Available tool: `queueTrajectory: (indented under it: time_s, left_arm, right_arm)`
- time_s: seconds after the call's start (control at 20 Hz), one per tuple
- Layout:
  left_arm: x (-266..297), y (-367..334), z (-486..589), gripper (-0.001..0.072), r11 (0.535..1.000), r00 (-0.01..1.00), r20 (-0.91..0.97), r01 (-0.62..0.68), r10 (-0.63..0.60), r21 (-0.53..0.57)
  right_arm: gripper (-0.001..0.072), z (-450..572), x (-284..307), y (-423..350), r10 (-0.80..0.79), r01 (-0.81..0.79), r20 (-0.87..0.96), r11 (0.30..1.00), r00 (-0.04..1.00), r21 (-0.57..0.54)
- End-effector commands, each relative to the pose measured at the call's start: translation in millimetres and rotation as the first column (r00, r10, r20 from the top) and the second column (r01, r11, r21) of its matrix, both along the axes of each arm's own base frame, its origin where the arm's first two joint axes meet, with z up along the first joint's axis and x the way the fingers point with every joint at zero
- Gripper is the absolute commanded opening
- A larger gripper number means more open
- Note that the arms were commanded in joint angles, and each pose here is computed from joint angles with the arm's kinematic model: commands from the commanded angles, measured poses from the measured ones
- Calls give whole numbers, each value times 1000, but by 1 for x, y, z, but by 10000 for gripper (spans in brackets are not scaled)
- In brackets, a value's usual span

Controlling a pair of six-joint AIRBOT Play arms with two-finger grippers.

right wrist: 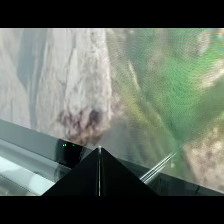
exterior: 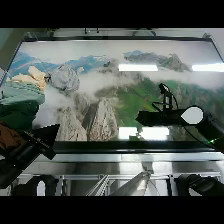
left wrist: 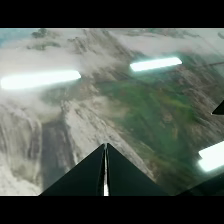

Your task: Fold the shirts.

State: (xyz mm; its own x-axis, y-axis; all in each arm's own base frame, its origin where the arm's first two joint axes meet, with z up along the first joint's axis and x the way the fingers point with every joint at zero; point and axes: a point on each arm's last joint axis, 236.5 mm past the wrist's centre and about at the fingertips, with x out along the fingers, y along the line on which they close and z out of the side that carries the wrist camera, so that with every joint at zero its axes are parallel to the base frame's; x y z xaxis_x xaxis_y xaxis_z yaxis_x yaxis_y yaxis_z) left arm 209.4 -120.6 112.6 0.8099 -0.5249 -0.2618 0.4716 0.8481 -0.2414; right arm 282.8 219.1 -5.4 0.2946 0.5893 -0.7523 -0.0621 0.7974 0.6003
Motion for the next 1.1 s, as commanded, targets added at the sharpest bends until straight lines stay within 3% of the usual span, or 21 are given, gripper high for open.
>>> queueTrajectory:
  time_s: [0.0, 0.85, 1.05]
  left_arm:
    - [0, 0, 0, 29, 1000, 1000, 2, 0, 0, 1]
    - [0, 0, 1, 29, 1000, 1000, 4, -2, 2, -1]
    - [9, 10, 10, 14, 998, 998, 44, -54, 54, -10]
  right_arm:
    - [17, 0, 0, 0, 1, -1, 0, 1000, 1000, 0]
    - [17, 0, 0, 0, 0, 0, 2, 1000, 1000, 0]
    - [17, 1, 4, 0, -9, 9, 14, 1000, 1000, 2]
